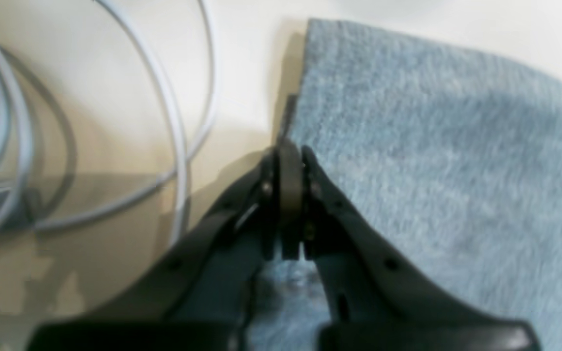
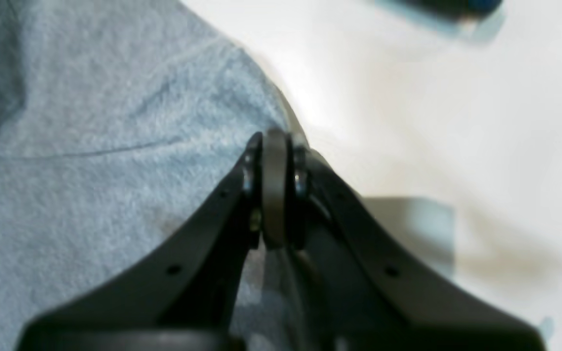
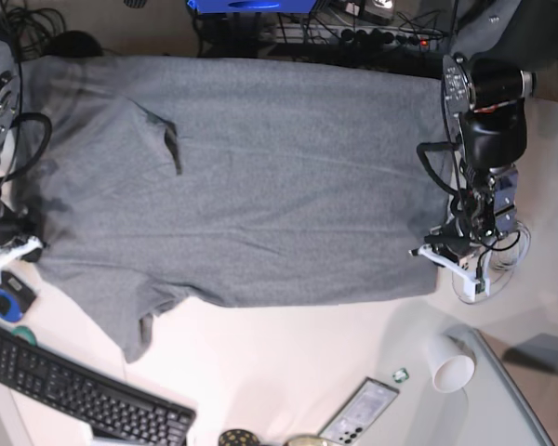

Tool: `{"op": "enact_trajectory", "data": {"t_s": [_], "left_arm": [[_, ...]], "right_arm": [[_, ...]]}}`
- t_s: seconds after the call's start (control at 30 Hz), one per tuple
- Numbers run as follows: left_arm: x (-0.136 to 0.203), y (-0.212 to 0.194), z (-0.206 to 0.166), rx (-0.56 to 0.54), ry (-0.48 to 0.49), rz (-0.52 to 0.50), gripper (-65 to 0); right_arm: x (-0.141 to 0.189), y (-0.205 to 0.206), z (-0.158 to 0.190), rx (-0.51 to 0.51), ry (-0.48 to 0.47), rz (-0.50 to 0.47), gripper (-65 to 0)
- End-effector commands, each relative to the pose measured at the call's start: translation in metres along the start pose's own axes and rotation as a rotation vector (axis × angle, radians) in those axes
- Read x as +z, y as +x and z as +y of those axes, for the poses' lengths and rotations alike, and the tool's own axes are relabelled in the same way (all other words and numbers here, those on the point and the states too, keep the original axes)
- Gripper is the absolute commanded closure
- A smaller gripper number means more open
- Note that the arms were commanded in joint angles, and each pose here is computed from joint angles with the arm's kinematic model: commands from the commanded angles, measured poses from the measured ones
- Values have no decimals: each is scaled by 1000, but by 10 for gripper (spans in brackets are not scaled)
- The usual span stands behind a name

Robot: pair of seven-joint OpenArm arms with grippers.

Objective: Layout the t-shirt on the table in an organized manner, then fold the t-shirt properly
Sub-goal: 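Grasp the shirt's side edge near the hem with the right gripper, then pull the held side edge outward with the right gripper to straighten it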

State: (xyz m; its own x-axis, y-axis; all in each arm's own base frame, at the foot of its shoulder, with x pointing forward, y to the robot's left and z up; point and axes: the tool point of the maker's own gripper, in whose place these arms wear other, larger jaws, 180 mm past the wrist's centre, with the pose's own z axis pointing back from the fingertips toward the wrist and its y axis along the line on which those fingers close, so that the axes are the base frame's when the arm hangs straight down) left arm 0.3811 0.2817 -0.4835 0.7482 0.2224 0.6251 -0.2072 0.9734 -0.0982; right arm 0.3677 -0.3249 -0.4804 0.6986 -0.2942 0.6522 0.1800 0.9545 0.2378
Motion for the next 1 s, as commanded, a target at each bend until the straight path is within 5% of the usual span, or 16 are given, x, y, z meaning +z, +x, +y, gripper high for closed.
{"op": "enact_trajectory", "data": {"t_s": [0.0, 0.6, 0.97], "left_arm": [[5, 12, 5, -20, 13, 3, 0], [69, 19, -3, -210, 5, -28, 0], [80, -20, 4, -258, 18, 25, 0]], "right_arm": [[6, 29, -7, 16, -9, -71, -5], [52, 14, 14, 265, -32, -21, -3], [67, -25, 19, 274, -24, 75, -8]]}}
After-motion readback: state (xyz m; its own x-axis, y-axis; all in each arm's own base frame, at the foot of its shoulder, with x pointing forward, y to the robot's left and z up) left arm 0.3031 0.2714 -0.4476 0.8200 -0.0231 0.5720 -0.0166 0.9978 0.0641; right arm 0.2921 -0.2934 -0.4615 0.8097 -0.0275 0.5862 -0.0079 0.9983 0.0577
